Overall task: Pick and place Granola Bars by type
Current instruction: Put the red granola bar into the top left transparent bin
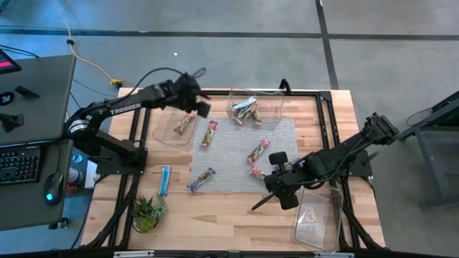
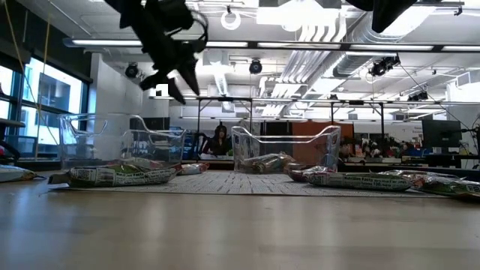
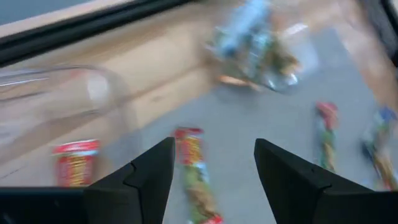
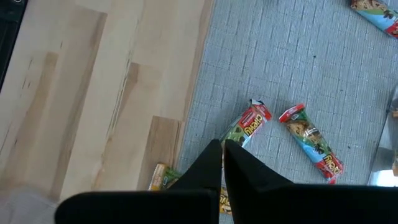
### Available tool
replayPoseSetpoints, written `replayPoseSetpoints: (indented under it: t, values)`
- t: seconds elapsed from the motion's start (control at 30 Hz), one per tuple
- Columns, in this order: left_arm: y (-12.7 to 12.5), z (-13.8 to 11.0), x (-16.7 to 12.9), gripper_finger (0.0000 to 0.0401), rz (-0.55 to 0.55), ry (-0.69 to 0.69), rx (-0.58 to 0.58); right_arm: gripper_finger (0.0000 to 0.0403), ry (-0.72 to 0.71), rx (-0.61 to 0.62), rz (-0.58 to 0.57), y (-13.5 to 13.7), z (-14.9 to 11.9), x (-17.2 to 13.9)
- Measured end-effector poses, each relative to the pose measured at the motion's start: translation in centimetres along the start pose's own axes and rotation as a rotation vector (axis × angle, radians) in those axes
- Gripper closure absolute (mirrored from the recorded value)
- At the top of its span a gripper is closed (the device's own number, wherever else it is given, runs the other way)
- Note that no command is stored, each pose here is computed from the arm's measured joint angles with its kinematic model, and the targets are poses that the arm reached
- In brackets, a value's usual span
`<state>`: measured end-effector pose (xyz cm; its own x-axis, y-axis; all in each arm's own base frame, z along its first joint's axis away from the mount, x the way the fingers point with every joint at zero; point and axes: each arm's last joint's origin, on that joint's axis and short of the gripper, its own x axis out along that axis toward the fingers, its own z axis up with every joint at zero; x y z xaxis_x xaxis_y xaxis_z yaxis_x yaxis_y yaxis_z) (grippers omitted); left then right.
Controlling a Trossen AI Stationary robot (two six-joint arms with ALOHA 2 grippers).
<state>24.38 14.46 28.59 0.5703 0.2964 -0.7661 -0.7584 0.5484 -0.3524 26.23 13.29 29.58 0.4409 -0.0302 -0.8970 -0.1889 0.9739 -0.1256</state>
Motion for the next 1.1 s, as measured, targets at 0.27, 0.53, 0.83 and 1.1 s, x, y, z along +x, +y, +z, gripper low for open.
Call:
replayPoseSetpoints:
  t: [0.27,0.53,0.83,1.1]
  values:
    - [-5.9,-4.6,2.0,0.0186,0.126,-0.024,0.204,0.0400,-0.021,-0.010,-0.094,-0.3,0.1,0.0]
    - [-7.5,-8.3,8.1,0.0186,0.284,0.045,0.211,0.0400,-0.021,-0.023,-0.091,-0.3,0.1,0.0]
    - [-6.4,-9.1,11.8,0.0186,0.426,0.027,0.165,0.0400,-0.025,0.005,-0.088,-0.2,0.1,0.0]
    - [-5.8,-10.0,13.7,0.0186,0.475,0.065,0.152,0.0401,-0.026,0.004,-0.086,-0.2,0.1,0.0]
